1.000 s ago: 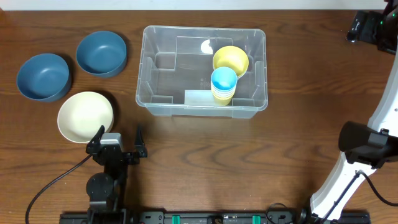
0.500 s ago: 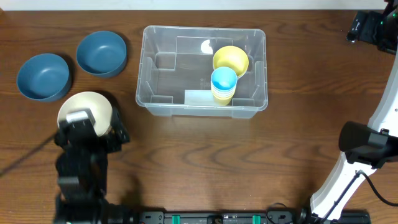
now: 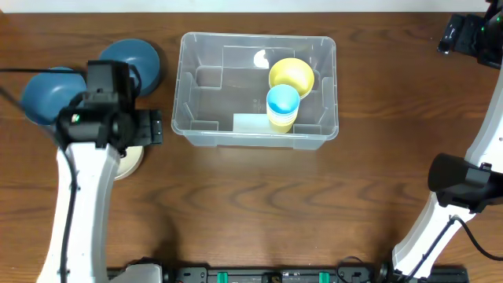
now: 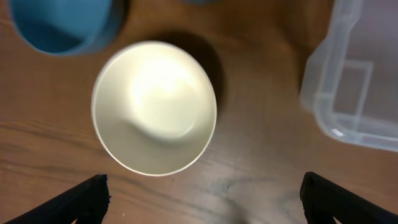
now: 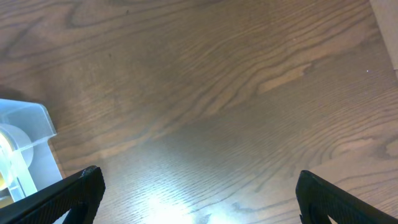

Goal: Pack container
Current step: 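Move the left gripper to the cream bowl and grasp its rim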

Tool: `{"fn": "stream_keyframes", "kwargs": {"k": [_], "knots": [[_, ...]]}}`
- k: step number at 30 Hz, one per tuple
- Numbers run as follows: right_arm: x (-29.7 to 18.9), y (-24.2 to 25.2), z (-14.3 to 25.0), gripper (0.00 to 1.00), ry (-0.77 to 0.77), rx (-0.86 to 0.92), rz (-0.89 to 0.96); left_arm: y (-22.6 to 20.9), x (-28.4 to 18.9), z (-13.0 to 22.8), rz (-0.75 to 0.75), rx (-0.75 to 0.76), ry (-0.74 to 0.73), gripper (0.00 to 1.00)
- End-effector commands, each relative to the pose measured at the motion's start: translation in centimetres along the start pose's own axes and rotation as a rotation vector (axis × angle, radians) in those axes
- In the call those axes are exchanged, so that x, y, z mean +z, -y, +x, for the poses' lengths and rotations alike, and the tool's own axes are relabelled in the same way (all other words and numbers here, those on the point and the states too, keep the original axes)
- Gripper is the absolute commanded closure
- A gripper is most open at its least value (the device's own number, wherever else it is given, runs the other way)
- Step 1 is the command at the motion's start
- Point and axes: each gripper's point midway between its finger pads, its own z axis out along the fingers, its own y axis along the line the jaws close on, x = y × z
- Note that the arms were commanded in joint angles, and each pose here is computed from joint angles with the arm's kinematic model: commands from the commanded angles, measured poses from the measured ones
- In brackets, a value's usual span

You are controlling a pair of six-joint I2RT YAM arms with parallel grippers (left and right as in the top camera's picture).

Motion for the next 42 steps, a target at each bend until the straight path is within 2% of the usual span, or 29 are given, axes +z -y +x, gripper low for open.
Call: {"fn": "stream_keyframes", "kwargs": {"k": [1, 5, 10, 14, 20, 27, 32, 33, 40, 42], "knots": [[-1.4, 0.5, -0.2, 0.01, 0.035, -0.001, 0.003, 0.0, 1.6, -0.2, -0.004, 0.039, -0.059, 0.02], [-1.4, 0.5, -0.2, 0.01, 0.035, -0.001, 0.003, -1.1, 4.7, -0.1, -0.017, 0.0, -0.134, 0.02], [-1.4, 0.5, -0.2, 0.01, 0.035, -0.001, 0.003, -0.2, 8.2, -0.3, 0.121, -0.076, -0.191, 0.02], [-1.4, 0.5, -0.2, 0.01, 0.035, -0.001, 0.003, -0.2, 10.6, -0.4, 0.137, -0.095, -0.223, 0.01], [-1.4, 0.5, -0.2, 0.01, 0.035, -0.001, 0.003, 0.3, 13.3, 0.2, 0.14, -0.089, -0.279, 0.11], [-1.4, 0.5, -0.2, 0.01, 0.035, -0.001, 0.003, 0.7, 15.5, 0.6, 0.141, -0.085, -0.314, 0.41], [-1.4, 0.5, -0.2, 0.01, 0.035, -0.001, 0.003, 0.9, 16.9, 0.9, 0.142, -0.084, -0.329, 0.44], [-1.4, 0.5, -0.2, 0.01, 0.035, -0.001, 0.003, 1.0, 17.1, 1.0, 0.142, -0.084, -0.334, 0.47], [-1.4, 0.5, -0.2, 0.01, 0.035, -0.001, 0.003, 1.1, 17.8, 1.1, 0.143, -0.083, -0.343, 0.93], [-1.4, 0.5, -0.2, 0.01, 0.035, -0.001, 0.003, 1.1, 17.8, 1.0, 0.143, -0.084, -0.338, 0.95]]}}
